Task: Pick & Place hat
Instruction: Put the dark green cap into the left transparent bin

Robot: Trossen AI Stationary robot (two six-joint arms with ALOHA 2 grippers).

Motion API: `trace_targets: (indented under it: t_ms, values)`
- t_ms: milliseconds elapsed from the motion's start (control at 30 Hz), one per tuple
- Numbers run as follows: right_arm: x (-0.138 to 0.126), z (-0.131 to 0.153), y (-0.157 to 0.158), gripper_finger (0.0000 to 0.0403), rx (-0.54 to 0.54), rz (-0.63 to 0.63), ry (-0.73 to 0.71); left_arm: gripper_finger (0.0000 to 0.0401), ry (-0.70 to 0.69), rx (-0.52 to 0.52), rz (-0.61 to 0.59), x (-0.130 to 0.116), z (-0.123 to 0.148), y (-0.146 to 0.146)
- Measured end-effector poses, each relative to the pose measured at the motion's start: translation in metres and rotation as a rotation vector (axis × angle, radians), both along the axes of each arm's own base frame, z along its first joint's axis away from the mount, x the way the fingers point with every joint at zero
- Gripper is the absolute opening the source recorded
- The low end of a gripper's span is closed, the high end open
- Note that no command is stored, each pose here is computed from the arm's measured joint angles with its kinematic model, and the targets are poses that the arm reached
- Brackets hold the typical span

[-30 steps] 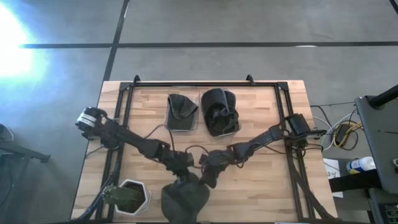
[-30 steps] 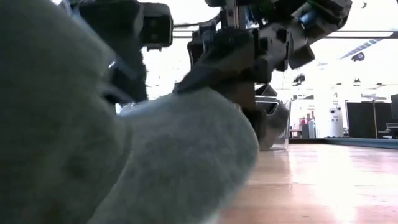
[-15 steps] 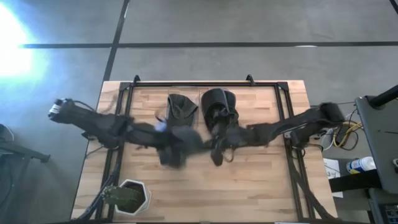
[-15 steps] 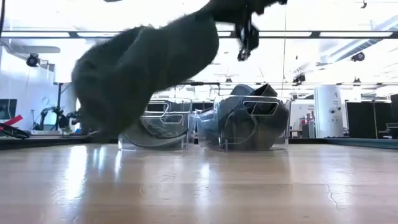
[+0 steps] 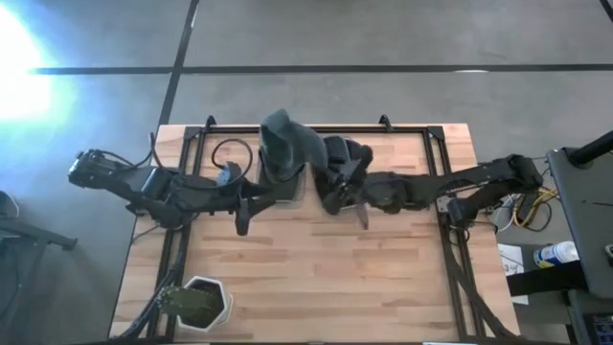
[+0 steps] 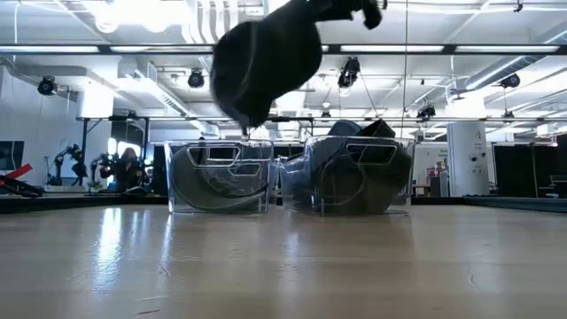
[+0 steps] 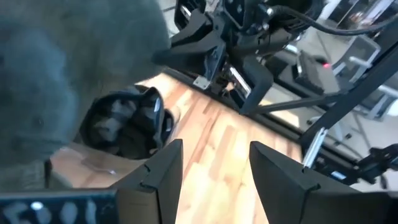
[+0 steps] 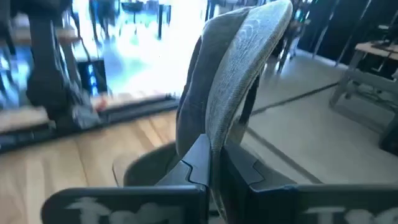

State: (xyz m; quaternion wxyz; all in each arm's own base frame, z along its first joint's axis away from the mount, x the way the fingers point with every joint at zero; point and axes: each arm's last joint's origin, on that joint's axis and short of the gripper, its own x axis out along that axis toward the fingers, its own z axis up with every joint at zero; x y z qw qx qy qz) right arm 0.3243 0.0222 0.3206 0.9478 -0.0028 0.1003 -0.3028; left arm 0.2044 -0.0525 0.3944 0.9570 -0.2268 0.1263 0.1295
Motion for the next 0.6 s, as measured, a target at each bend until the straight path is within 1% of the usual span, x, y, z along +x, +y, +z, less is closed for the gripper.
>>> trace_targets:
  t_ms: [233, 400, 467, 600]
  values:
    - [0.062, -0.028, -0.008, 0.0013, 0.032, -0.06, 0.298, 0.0179, 0.072, -0.006, 0.025, -0.002, -0.008, 0.001]
    - [0.111, -0.044, -0.007, 0.0013, 0.002, -0.066, 0.437, 0.0179, 0.117, -0.013, 0.052, -0.005, -0.012, 0.002]
    - [0.127, -0.047, -0.006, 0.0013, 0.013, -0.043, 0.471, 0.0179, 0.138, -0.024, 0.061, -0.007, -0.014, 0.003]
    - [0.153, -0.062, -0.007, 0.0013, 0.084, 0.063, 0.562, 0.0179, 0.163, -0.043, 0.075, -0.011, -0.014, 0.004]
